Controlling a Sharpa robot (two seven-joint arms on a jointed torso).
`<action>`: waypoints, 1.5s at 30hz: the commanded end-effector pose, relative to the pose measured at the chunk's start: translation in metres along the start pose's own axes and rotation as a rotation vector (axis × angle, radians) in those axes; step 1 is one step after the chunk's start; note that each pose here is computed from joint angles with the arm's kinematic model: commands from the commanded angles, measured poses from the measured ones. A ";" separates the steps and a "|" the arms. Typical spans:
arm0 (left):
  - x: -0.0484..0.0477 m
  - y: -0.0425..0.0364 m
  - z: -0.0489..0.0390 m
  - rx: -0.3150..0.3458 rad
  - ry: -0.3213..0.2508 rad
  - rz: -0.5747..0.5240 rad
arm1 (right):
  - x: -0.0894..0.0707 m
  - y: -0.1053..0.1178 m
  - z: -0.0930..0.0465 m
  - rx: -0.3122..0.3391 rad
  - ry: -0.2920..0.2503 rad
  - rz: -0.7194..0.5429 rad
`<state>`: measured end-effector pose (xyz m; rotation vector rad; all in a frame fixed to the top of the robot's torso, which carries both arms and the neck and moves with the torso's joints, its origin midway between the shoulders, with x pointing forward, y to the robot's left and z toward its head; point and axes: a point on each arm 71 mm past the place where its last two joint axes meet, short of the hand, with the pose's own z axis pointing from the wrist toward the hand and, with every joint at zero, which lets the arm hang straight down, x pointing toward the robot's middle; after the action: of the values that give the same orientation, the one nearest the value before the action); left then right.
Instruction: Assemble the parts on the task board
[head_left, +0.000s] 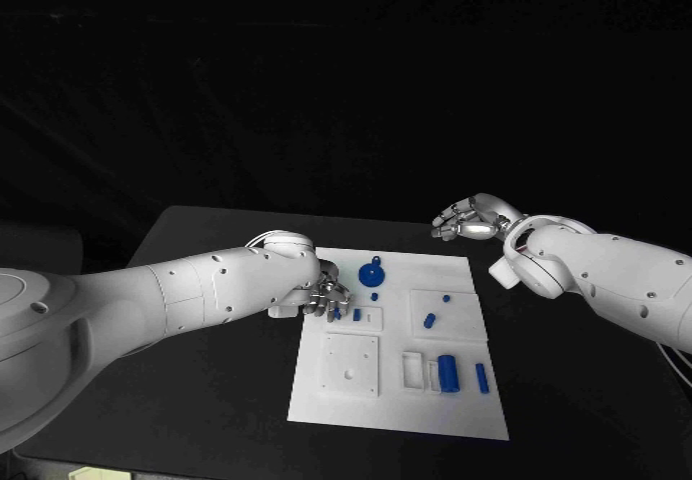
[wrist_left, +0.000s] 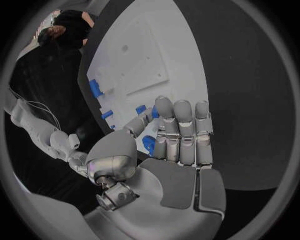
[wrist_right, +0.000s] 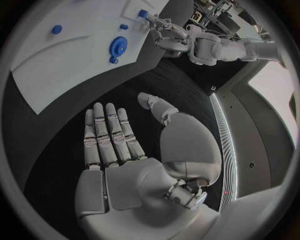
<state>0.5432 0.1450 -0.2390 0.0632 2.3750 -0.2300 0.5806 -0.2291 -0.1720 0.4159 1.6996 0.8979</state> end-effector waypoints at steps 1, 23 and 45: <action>-0.0004 -0.0010 -0.0008 0.001 -0.016 0.002 | 0.001 0.001 0.000 -0.011 0.013 -0.001; 0.0129 0.0032 -0.0044 0.016 -0.034 -0.028 | 0.001 -0.001 -0.001 -0.008 0.013 -0.001; 0.0078 0.0042 -0.0007 0.007 -0.053 -0.040 | 0.002 -0.001 -0.001 -0.009 0.015 0.000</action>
<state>0.5366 0.1500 -0.2453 0.0138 2.3312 -0.2532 0.5800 -0.2305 -0.1737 0.4182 1.7022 0.8963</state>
